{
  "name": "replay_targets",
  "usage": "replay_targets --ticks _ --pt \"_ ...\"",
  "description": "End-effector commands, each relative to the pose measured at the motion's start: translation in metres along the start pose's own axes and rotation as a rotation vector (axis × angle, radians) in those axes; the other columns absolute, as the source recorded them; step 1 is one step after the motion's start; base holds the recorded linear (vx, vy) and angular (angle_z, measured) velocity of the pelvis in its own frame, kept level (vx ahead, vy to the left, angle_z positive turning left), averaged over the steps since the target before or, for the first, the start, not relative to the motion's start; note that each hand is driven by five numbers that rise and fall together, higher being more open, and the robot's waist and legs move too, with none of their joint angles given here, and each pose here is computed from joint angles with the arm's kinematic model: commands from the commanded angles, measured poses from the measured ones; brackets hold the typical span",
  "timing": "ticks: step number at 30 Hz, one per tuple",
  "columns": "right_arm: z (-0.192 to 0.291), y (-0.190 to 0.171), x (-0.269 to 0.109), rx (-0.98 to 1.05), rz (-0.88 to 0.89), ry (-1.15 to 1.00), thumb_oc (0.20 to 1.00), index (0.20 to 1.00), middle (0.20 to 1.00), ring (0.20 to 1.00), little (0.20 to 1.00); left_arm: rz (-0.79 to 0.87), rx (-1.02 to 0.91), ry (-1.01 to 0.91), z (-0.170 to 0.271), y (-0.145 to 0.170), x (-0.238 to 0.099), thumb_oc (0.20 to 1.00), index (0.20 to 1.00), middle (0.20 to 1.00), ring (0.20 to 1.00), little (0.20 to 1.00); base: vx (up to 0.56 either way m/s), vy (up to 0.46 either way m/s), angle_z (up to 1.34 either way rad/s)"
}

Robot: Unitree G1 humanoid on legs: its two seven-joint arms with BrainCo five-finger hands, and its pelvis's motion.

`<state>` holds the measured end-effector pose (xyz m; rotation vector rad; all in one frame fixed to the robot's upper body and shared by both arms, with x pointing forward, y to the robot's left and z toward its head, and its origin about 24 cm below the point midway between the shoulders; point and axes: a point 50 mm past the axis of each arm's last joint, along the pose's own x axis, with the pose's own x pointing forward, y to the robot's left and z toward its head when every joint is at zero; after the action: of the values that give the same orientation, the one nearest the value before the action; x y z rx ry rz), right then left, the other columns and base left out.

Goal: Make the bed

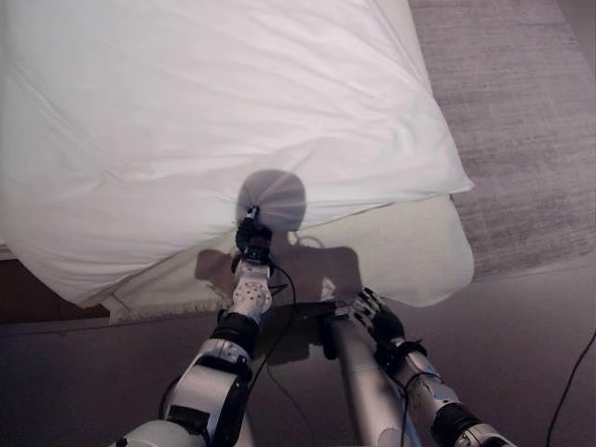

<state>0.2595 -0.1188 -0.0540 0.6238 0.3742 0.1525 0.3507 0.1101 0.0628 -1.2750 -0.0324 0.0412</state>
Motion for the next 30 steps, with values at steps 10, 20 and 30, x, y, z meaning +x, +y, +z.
replay_targets --ticks 10,20,30 --pt "0.026 0.075 0.028 0.384 0.337 -0.104 1.0 1.0 1.0 1.0 1.0 -0.47 -0.175 -0.042 -0.011 -0.107 -0.019 0.2 0.2 0.2 0.2 0.2 0.0 0.007 0.11" --pt "0.09 0.144 0.044 0.689 0.552 -0.293 1.0 1.0 1.0 1.0 1.0 -0.59 -0.247 -0.192 0.015 -0.148 -0.038 0.2 0.2 0.2 0.2 0.2 0.01 0.013 0.13" --pt "0.158 0.14 0.033 0.842 0.575 -0.598 1.0 1.0 1.0 1.0 1.0 -0.561 -0.194 -0.295 0.039 -0.14 -0.044 0.2 0.2 0.2 0.2 0.2 0.02 0.018 0.05"
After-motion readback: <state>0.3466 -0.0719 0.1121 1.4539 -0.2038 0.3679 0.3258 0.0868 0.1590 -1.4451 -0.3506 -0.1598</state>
